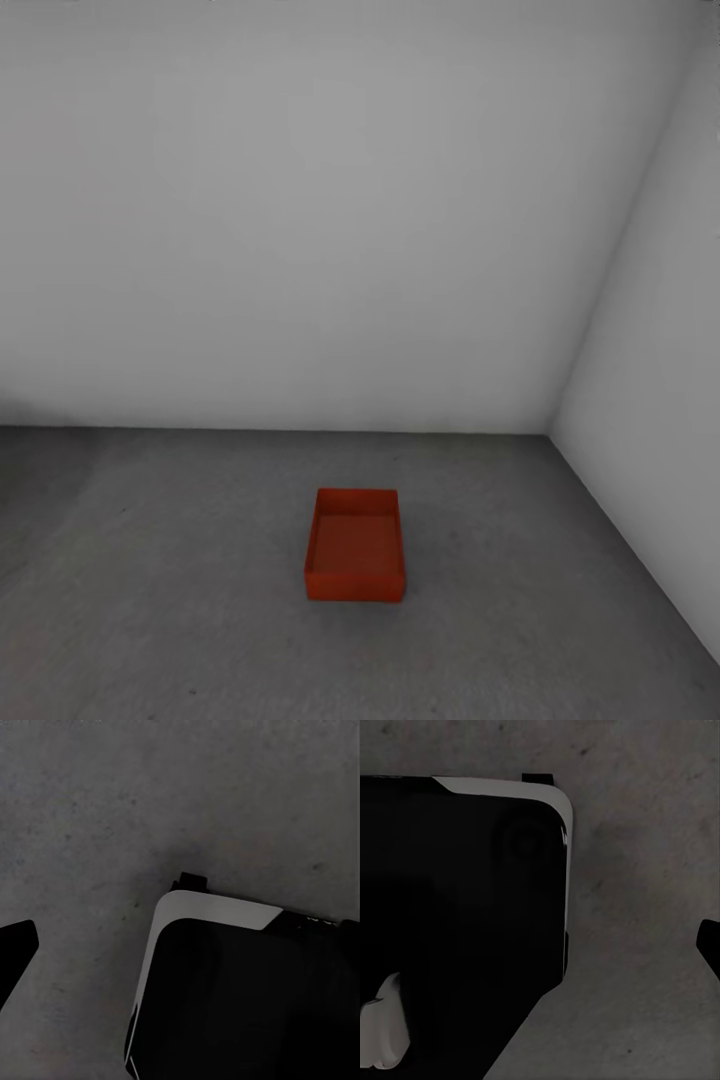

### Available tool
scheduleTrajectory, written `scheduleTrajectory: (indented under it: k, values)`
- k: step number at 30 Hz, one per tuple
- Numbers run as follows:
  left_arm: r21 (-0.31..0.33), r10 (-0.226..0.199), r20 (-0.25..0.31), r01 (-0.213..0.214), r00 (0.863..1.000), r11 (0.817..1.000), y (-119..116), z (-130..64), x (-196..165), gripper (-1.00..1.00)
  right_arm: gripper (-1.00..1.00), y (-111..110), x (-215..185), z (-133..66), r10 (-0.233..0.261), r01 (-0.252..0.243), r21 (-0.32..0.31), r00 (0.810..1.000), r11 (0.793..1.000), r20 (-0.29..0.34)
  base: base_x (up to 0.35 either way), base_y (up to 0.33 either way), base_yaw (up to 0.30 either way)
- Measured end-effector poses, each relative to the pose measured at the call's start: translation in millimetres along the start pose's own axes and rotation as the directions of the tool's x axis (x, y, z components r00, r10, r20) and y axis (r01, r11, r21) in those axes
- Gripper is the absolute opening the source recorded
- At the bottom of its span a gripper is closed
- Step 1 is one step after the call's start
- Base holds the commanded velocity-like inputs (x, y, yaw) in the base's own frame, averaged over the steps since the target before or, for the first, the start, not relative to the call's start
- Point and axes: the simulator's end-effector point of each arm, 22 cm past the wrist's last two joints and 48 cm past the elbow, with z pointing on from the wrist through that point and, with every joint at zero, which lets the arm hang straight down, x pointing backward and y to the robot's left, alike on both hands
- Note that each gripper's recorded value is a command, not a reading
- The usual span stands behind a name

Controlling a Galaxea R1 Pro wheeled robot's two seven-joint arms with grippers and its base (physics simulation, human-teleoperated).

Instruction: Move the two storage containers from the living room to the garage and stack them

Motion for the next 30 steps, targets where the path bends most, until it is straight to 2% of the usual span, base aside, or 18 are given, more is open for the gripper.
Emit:
scheduleTrajectory:
  k: [30]
  values:
    - [0.013, -0.003, 0.033, 0.002, 0.999, 1.000, -1, -5.7, -16, 1.00, 1.00, -1, -22, -3.5, 0.013, -0.013, 0.001, 0.998, 1.000, 0.060, 0.000, 0.000, 0.000]
